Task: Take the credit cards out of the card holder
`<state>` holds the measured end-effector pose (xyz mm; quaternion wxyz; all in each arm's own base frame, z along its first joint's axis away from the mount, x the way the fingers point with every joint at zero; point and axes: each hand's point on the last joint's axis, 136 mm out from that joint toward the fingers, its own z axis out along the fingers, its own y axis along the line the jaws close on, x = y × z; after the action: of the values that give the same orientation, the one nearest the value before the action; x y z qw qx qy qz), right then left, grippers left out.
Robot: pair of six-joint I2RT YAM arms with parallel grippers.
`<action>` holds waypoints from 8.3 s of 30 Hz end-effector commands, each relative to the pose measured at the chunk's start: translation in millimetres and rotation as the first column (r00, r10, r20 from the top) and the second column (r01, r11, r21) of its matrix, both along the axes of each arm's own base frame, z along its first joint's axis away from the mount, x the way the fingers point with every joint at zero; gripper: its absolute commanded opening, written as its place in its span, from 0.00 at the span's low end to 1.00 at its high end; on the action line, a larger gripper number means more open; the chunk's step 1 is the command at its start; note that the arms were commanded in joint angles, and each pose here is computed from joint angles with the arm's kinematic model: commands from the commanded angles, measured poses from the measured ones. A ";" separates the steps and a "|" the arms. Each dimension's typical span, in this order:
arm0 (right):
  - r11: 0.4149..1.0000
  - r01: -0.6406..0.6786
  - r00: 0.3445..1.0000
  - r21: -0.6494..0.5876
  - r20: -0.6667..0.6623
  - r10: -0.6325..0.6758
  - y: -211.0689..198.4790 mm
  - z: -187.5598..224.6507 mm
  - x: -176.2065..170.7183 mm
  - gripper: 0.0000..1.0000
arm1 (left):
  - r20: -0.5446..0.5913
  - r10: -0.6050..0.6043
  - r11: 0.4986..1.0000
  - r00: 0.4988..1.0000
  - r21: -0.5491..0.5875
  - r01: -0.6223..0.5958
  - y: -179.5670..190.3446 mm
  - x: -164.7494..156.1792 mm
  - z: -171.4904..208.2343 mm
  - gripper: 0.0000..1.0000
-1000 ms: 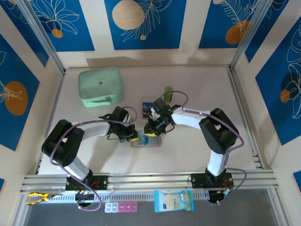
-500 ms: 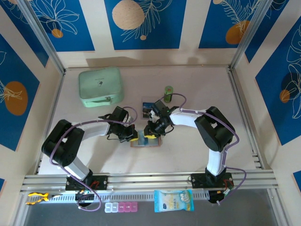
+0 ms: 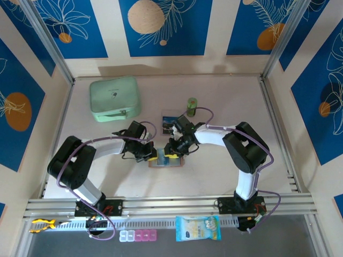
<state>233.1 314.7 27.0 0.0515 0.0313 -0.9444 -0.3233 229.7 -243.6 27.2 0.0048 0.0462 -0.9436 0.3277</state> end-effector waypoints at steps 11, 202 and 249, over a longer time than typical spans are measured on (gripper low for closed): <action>0.993 0.019 0.997 0.117 -0.076 -0.010 10.5 4.3 -8.7 0.24 | -0.033 0.004 0.998 0.999 0.070 -0.002 11.2 -9.6 -10.7 0.00; 0.999 -0.035 0.999 -0.021 -0.026 0.034 17.0 5.6 -10.2 0.26 | 0.058 0.107 0.987 0.993 0.113 -0.113 48.2 2.2 -5.7 0.02; 0.963 0.051 0.997 0.263 -0.064 -0.035 6.0 16.2 -6.8 0.23 | 0.052 0.116 0.989 0.992 -0.099 -0.111 -15.0 16.2 28.2 0.28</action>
<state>227.6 324.7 31.9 0.0716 0.0125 -0.8908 -0.4485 241.8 -249.1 38.9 -0.0314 0.0991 -0.9300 0.3526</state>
